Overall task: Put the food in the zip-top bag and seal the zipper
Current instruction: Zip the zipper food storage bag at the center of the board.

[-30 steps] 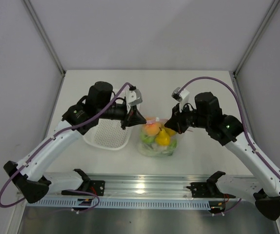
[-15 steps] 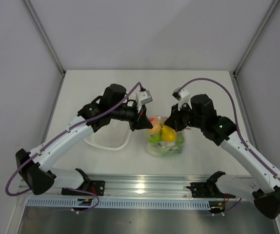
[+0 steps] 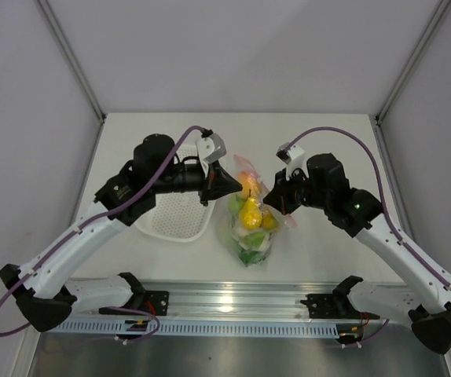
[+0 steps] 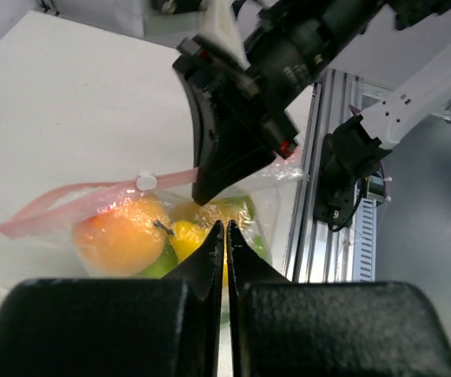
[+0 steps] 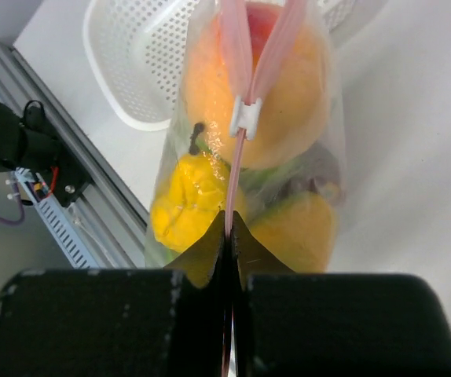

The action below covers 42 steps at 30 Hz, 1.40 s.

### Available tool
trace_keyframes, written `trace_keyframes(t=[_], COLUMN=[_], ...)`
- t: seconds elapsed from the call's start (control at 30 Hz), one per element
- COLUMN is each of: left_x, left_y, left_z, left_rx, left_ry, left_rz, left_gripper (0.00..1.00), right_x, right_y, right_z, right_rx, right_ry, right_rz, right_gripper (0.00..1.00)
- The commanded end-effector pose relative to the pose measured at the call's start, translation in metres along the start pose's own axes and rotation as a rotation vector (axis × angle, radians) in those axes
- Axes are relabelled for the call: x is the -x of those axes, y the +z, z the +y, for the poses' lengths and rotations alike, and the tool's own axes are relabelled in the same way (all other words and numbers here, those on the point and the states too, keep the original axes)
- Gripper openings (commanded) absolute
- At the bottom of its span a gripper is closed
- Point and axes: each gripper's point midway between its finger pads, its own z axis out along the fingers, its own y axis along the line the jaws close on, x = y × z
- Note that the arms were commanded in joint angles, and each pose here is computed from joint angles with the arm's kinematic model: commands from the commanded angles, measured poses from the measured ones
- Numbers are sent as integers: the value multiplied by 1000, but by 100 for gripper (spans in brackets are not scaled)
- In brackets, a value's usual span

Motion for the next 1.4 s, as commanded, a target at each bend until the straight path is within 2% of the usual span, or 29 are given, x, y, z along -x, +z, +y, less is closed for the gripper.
trace_keyframes(t=[0.0, 0.03, 0.07, 0.17, 0.23, 0.27, 0.47, 0.6, 0.77, 0.8, 0.93, 1.1, 1.2, 1.37], left_x=[15, 23, 29, 18, 13, 11, 27, 21, -10, -6, -7, -19, -27, -37], left_y=[-19, -24, -27, -21, -12, -11, -10, 6, 27, 28, 29, 30, 30, 31], left_z=[-17, -20, -23, -32, -29, -33, -36, -32, -17, -15, -15, -18, -17, -12], left_rx=[-11, -11, -16, -106, -125, -155, -216, -280, -324, -321, -348, -373, -370, -350], left_ry=[74, 97, 118, 132, 146, 167, 385, 406, 378, 397, 389, 326, 297, 272], left_rz=[-111, -152, -181, -117, -88, -84, -134, -67, 64, 62, 84, 115, 141, 169], left_gripper=[2, 11, 37, 66, 70, 73, 86, 86, 79, 77, 61, 49, 37, 27], right_x=[52, 54, 53, 25, 16, 22, 35, 39, 36, 36, 39, 42, 37, 33], right_y=[-40, -44, -46, -23, -15, -17, -25, -26, -31, -32, -38, -40, -39, -41], right_z=[34, 36, 36, 20, 25, 29, 44, 57, 70, 72, 77, 78, 76, 75], right_rx=[79, 83, 83, 57, 94, 112, 174, 250, 331, 340, 369, 373, 374, 367], right_ry=[-71, -80, -84, -53, -44, -57, -127, -172, -197, -195, -240, -260, -261, -265], right_rz=[-191, -204, -205, -109, -81, -110, -96, -66, -37, -31, -25, -19, -4, 1], right_gripper=[0, 0, 0, 0, 0, 0, 0, 0, 0, 0, 0, 0, 0, 0])
